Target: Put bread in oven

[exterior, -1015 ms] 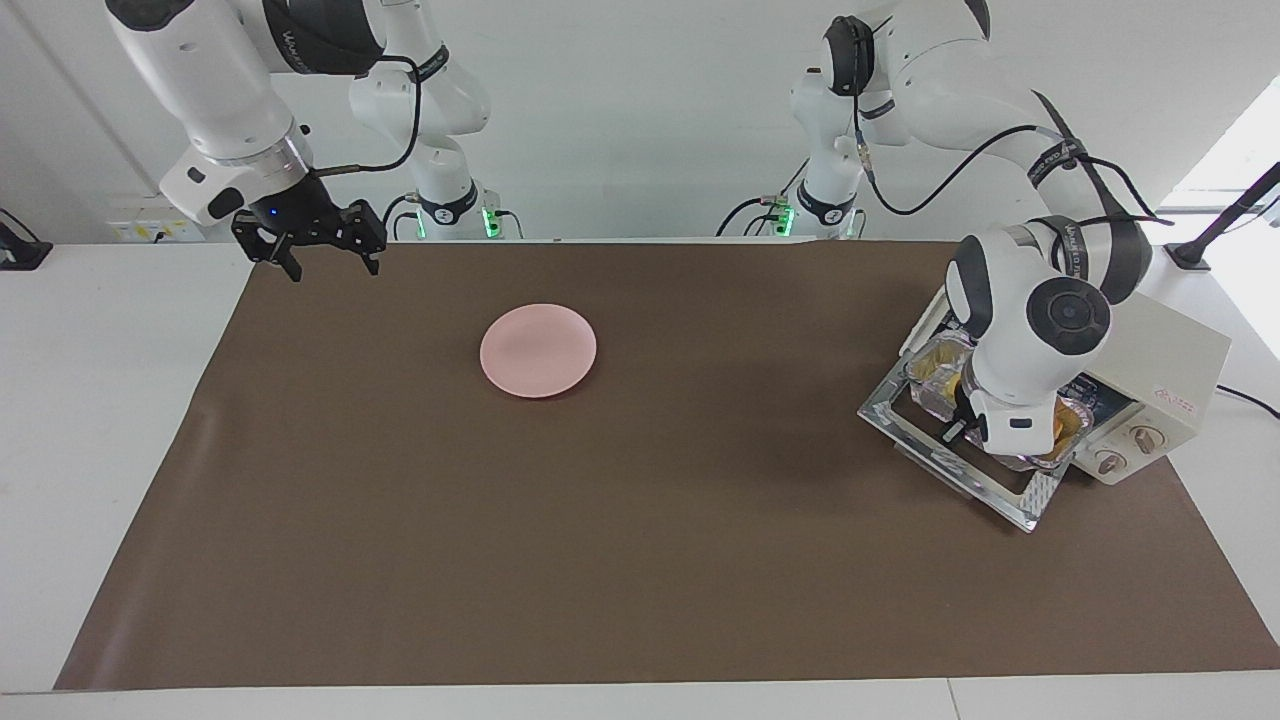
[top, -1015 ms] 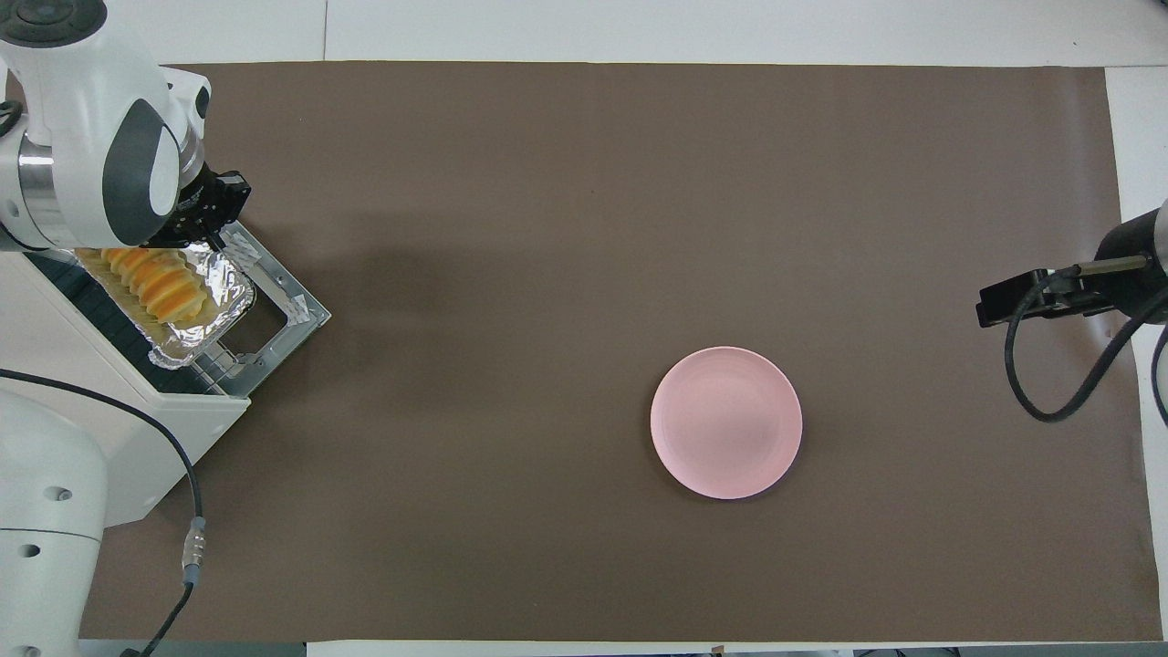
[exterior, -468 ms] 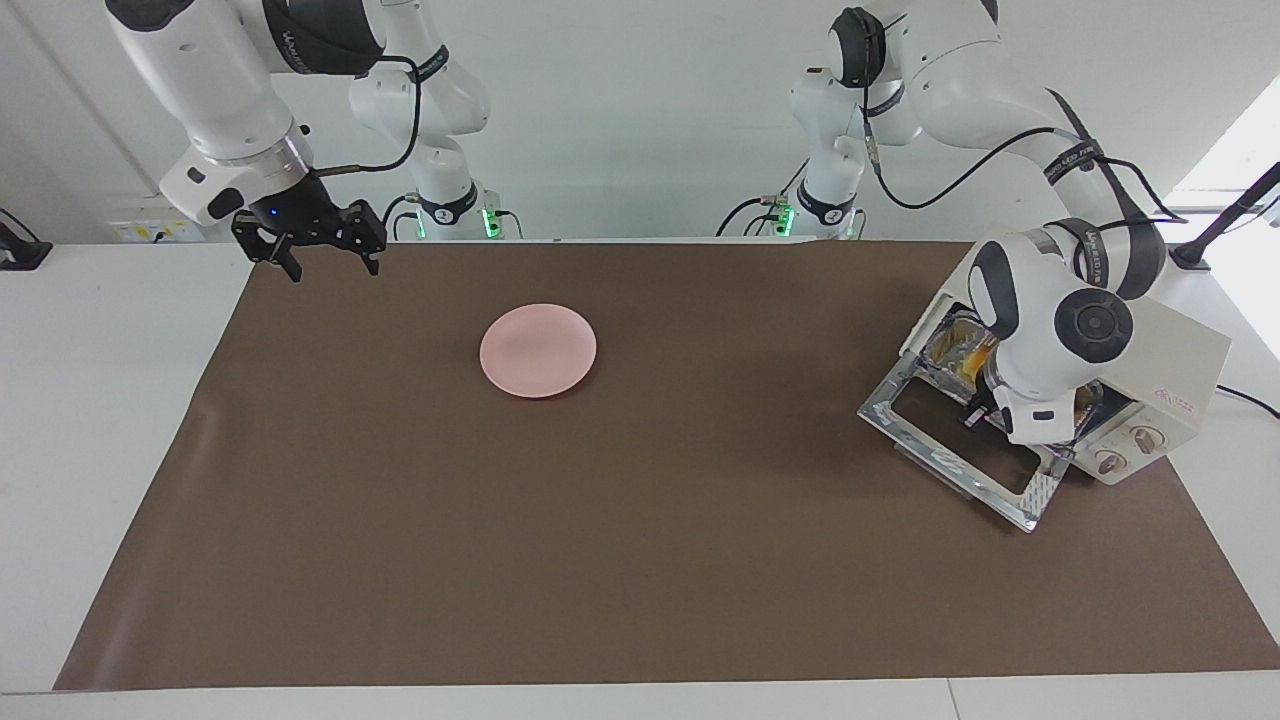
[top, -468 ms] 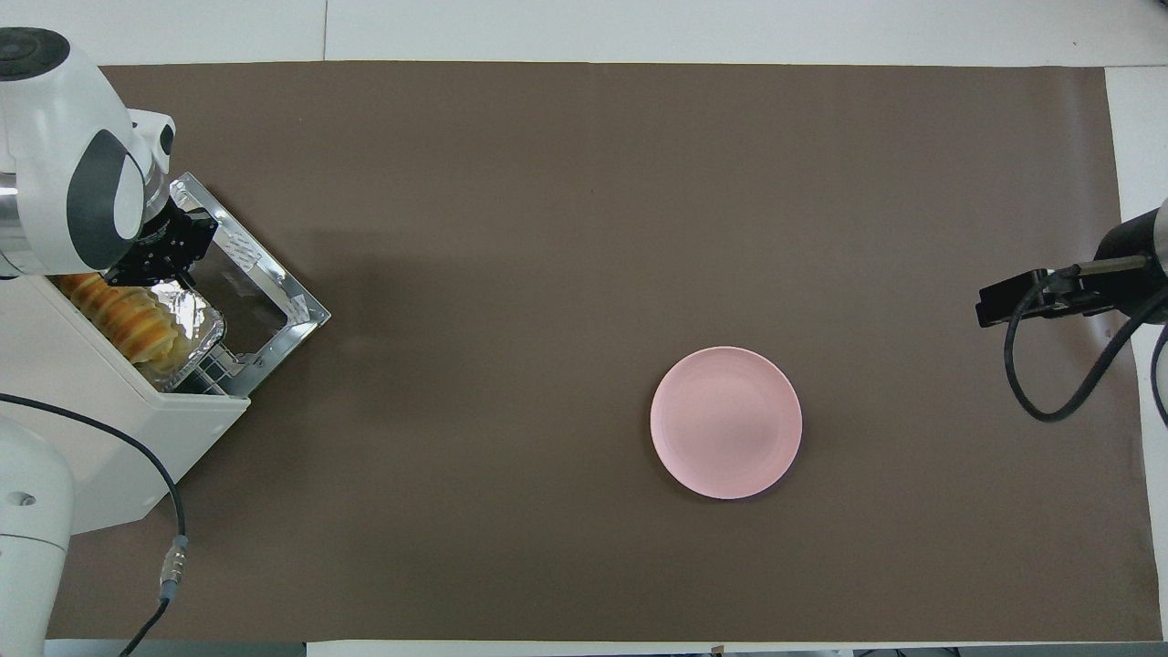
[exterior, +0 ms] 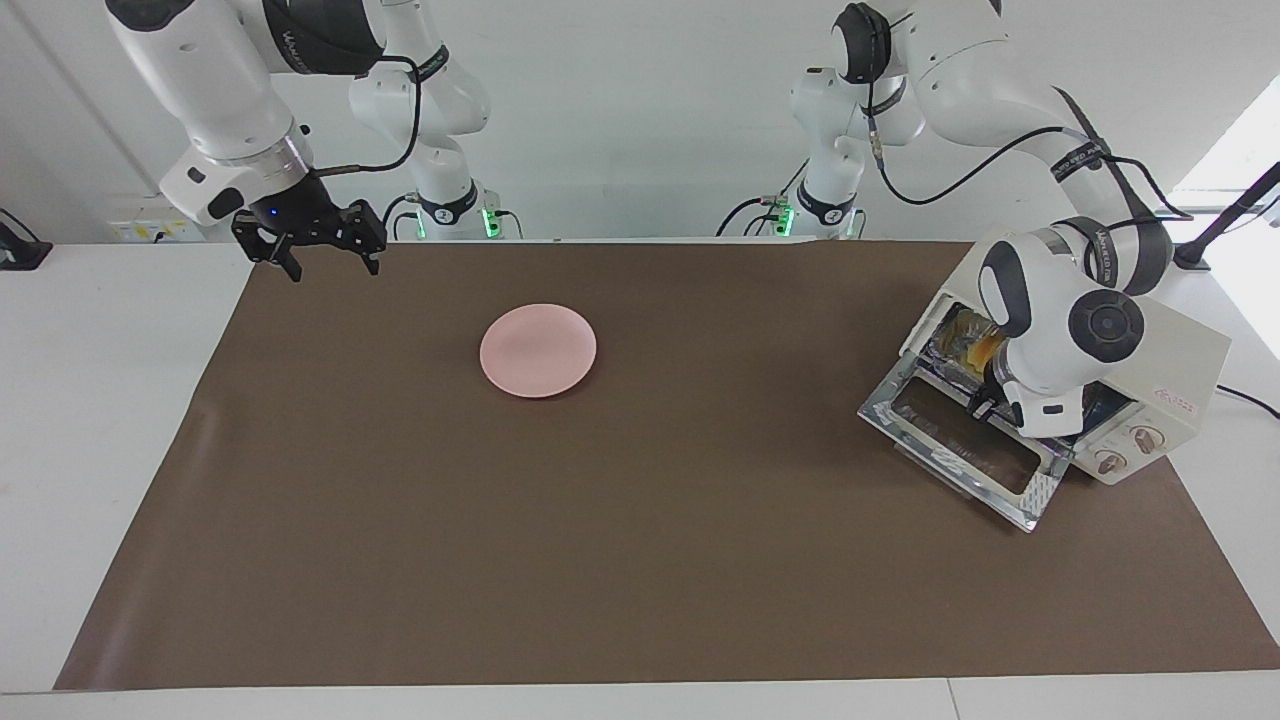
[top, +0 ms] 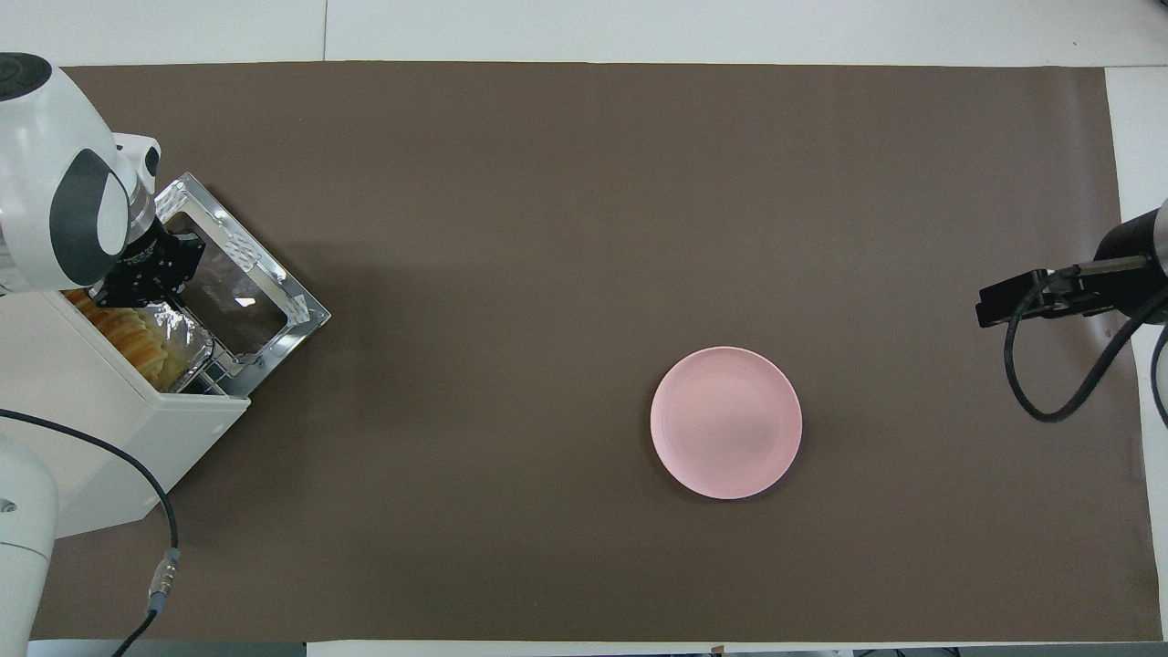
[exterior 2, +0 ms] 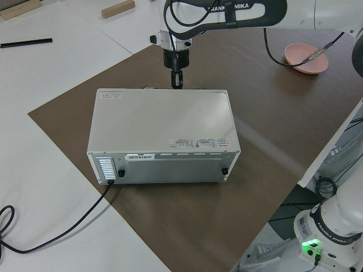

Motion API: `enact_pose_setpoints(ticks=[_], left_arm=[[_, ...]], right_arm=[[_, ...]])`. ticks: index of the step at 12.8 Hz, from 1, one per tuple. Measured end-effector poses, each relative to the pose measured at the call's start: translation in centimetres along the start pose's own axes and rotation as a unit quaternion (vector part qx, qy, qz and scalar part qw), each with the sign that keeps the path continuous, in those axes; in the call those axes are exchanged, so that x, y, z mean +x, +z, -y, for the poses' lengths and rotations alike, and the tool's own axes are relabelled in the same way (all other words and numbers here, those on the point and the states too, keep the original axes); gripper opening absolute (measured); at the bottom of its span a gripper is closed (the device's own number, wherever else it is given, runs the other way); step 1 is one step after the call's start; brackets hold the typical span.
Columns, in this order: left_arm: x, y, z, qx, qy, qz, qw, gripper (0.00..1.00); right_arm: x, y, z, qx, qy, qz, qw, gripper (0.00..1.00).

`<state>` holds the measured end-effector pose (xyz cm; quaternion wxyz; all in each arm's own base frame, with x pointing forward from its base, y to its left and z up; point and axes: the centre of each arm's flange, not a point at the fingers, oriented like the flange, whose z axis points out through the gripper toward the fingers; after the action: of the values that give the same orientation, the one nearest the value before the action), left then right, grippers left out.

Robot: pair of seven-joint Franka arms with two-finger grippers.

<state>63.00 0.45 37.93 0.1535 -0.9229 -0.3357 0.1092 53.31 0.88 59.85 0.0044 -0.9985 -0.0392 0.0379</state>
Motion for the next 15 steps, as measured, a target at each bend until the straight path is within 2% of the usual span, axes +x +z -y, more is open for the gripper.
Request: enact_pose_setpoints(ticks=[3,4,7,10,11,15], left_arm=[[0.0,-0.1,0.1,-0.002,0.004,-0.002,1.000,0.07],[0.0,-0.1,0.1,-0.003,0.006,-0.003,1.000,0.15],[0.2,-0.3,0.0,-0.009,0.022,-0.014,1.000,0.54],[0.6,-2.0,-0.2,-0.012,0.052,-0.053,0.997,0.93],[0.6,-3.2,-0.1,-0.018,0.066,-0.063,0.996,1.00],[-0.1,-8.2,0.5,-0.046,0.089,-0.093,0.991,1.00]], right_arm=[[0.0,0.0,0.0,0.000,0.000,0.000,1.000,1.00],[0.0,0.0,0.0,0.000,0.000,0.000,1.000,1.00],[0.0,0.0,0.0,0.000,0.000,0.000,1.000,1.00],[0.0,0.0,0.0,0.000,0.000,0.000,1.000,1.00],[0.0,0.0,0.0,0.000,0.000,0.000,1.000,1.00],[0.0,0.0,0.0,0.000,0.000,0.000,1.000,1.00]])
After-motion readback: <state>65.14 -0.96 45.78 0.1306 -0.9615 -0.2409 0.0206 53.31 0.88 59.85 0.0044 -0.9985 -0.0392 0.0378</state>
